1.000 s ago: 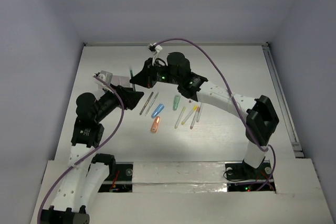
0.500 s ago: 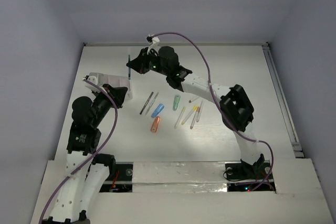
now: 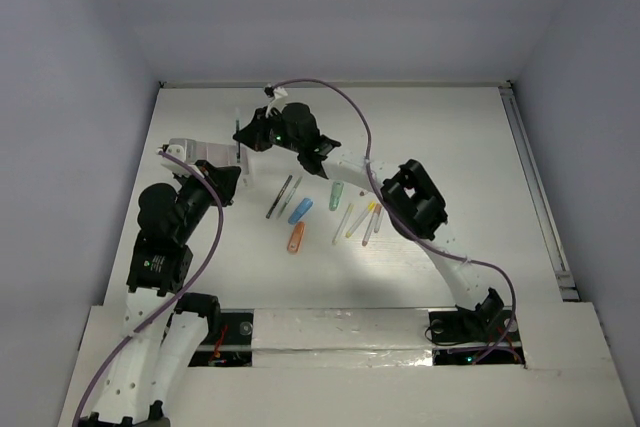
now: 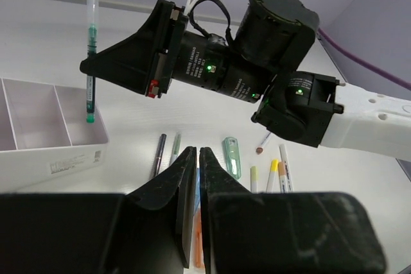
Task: Sort the stationery into containers
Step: Place the pen in the storage box.
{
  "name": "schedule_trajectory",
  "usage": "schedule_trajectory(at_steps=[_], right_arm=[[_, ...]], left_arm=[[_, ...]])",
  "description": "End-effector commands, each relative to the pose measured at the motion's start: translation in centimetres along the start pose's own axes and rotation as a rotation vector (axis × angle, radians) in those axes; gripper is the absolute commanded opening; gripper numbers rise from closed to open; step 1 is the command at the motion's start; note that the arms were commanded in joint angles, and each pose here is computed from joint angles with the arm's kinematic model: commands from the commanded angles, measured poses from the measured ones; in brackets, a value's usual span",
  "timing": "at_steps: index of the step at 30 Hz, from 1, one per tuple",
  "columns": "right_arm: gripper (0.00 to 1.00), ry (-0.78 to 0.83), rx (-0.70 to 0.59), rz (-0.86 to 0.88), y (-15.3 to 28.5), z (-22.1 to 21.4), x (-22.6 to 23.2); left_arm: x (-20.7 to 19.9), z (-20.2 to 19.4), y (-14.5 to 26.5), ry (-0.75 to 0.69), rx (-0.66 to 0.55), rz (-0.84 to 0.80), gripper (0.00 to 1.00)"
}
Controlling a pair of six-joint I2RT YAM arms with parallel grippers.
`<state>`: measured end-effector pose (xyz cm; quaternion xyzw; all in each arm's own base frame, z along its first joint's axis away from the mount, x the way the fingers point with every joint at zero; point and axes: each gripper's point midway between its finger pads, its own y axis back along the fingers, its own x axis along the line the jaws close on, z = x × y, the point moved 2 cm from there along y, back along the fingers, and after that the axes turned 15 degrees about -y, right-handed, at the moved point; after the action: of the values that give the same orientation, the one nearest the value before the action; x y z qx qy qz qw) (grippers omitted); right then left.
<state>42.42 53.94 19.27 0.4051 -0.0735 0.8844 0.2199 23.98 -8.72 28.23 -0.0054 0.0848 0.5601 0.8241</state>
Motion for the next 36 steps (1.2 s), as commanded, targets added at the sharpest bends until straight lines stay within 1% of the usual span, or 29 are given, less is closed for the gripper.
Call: schedule_trajectory(at_steps=[1,4,8,12,14,15,17,18,19,22,24,27,29,30,32,33,35,36], right_arm=[[0.00,0.033,-0.070,0.053,-1.0,1.9,1.7],[0.00,0.025,-0.054,0.024,-1.4,0.8,0.1],[0.00,0.033,-0.026,0.012,-1.8,-1.2,-0.3],[0.00,0.045,-0.012,0.006,-1.6,-2.0,-0.4],[0.06,0.052,-0.008,0.006,-1.5,-2.6,0.0],[0.17,0.065,-0.014,0.008,-1.4,-2.3,0.2],[0.28,0.070,-0.008,0.006,-1.2,-2.8,0.5],[0.37,0.076,-0.013,0.005,-1.2,-2.7,0.6],[0.40,0.082,-0.019,0.006,-1.0,-2.4,0.9],[0.46,0.103,-0.027,0.005,-0.8,-1.8,1.4],[0.47,0.106,-0.030,0.001,-0.6,-1.6,1.5],[0.52,0.106,-0.042,0.005,-0.2,-1.1,2.1],[0.53,0.106,-0.058,0.017,0.3,-0.4,3.0],[0.56,0.098,-0.057,0.012,0.6,-0.5,3.0],[0.58,0.105,-0.076,0.006,1.2,0.1,3.4],[0.60,0.109,-0.088,0.012,1.9,0.6,4.1],[0.60,0.117,-0.105,0.011,2.8,1.1,4.8],[0.60,0.128,-0.133,0.031,3.7,2.5,6.4]], left_arm=[[-0.6,2.5,0.1,-0.027,-0.070,-0.025,0.04],[-0.7,2.5,0.1,-0.025,-0.070,-0.031,0.04],[-0.7,2.5,0.1,-0.026,-0.071,-0.034,0.04],[-0.8,2.6,0.2,-0.027,-0.075,-0.037,0.05],[-0.8,2.5,0.2,-0.027,-0.073,-0.039,0.05],[-0.8,2.4,0.2,-0.026,-0.071,-0.041,0.05],[-0.9,2.6,0.3,-0.030,-0.079,-0.042,0.08],[-0.9,2.6,0.3,-0.028,-0.079,-0.042,0.09],[-0.9,2.5,0.3,-0.028,-0.077,-0.040,0.10],[-0.9,2.6,0.3,-0.028,-0.079,-0.040,0.11],[-0.9,2.5,0.2,-0.024,-0.076,-0.041,0.12],[-0.9,2.6,0.3,-0.027,-0.080,-0.040,0.15],[-0.7,2.6,0.3,-0.024,-0.084,-0.032,0.17],[-0.6,2.6,0.2,-0.022,-0.083,-0.030,0.18],[-0.6,2.6,0.2,-0.020,-0.086,-0.031,0.19],[-0.4,2.6,0.2,-0.020,-0.087,-0.023,0.19],[-0.4,2.4,0.0,-0.014,-0.081,-0.026,0.21],[-0.4,2.5,-0.2,-0.012,-0.085,-0.028,0.21]])
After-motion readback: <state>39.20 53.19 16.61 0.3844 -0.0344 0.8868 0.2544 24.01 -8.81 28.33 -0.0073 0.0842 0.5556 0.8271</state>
